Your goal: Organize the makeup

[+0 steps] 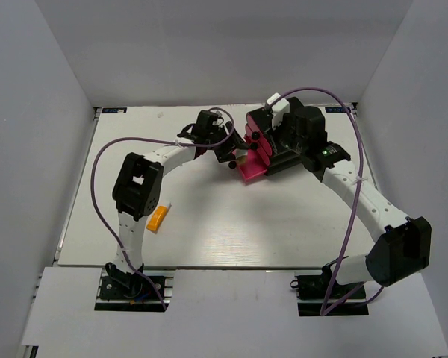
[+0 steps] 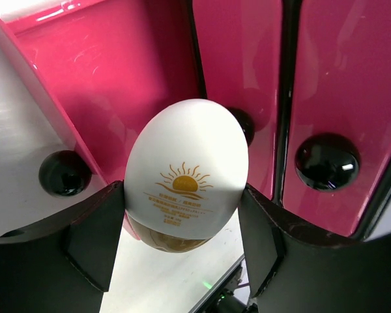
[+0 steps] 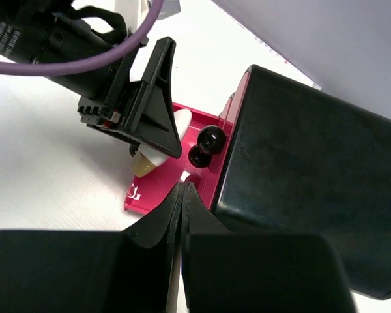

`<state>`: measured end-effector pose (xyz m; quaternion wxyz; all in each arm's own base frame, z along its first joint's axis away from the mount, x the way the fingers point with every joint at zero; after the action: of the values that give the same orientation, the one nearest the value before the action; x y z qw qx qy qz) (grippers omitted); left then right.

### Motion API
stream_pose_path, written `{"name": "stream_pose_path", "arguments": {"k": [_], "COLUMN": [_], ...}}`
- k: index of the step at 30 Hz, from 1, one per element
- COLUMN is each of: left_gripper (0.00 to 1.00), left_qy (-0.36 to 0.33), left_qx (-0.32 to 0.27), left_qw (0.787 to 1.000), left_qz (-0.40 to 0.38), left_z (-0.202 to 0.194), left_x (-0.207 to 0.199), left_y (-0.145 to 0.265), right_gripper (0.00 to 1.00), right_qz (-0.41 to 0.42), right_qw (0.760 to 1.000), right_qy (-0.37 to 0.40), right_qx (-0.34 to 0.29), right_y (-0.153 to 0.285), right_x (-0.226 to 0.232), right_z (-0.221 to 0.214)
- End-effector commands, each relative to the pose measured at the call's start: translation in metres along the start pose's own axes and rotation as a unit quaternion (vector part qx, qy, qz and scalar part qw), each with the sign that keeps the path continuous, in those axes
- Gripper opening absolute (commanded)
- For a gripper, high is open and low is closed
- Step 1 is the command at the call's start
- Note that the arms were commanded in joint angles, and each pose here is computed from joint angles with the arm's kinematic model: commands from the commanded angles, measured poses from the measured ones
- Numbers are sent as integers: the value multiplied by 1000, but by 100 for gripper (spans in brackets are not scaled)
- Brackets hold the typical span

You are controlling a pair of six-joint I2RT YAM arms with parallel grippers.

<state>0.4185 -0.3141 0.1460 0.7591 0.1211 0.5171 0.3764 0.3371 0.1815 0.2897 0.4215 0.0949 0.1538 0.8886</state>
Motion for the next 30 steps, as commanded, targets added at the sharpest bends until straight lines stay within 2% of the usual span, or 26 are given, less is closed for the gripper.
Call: {"name": "stream_pose_path", "arguments": {"k": [1,7,10,11,14,15,16,17,18,20,21,30], "left_gripper": [11,15,32,42,56,64,65,72,75,77,87,91], "left_qy": [-3,4,2,1,0,-1,-1,-1,-2,-2,-3,-6], "left_qx": [-19,-24,-30,-31,-34,-33,-34,-34,-36,-35,-36,-42], "left_qw": [999,999,999,999,999,999,999,999,999,999,999,999], "left_qz": [-27,-24,-19,-18,-15,-14,-14,-12,-14,-11,-12,-13], "left_z": [9,15,18,19,22,22,22,23,24,24,25,28], "left_x": [-22,-22,-22,-22,-24,-23,-24,-23,-25,-24,-25,-29], "left_y": [-2,-10,-11,-11,-11,-12,-12,-12,-12,-12,-11,-9], "right_gripper": [0,0,0,0,0,0,0,0,0,0,0,0], "right_qz": [7,11,15,16,16,16,17,17,17,20,20,21], "right_qw": [999,1000,1000,1000,1000,1000,1000,1000,1000,999,999,1000], "right_qy": [-2,-5,-5,-5,-6,-7,-7,-7,-8,-8,-8,-9], "right_qx": [-32,-27,-25,-25,-24,-25,-25,-25,-24,-24,-24,-21], "right_y": [8,9,9,9,9,9,9,9,9,9,9,9], "right_x": [1,1,2,2,2,2,2,1,1,2,2,2], "right_z": [13,10,10,10,9,10,10,10,9,9,9,7]}}
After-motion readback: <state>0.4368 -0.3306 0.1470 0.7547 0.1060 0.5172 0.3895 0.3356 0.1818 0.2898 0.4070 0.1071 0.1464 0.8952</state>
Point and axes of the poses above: each gripper's point midway between its finger pads, its own y axis back along the fingers, its own x axis along the line the jaws close on, z = x × y, the point moved 6 cm from there along y, back along the fingers, and after that the axes turned 14 degrees about -y, right-handed, at the moved point
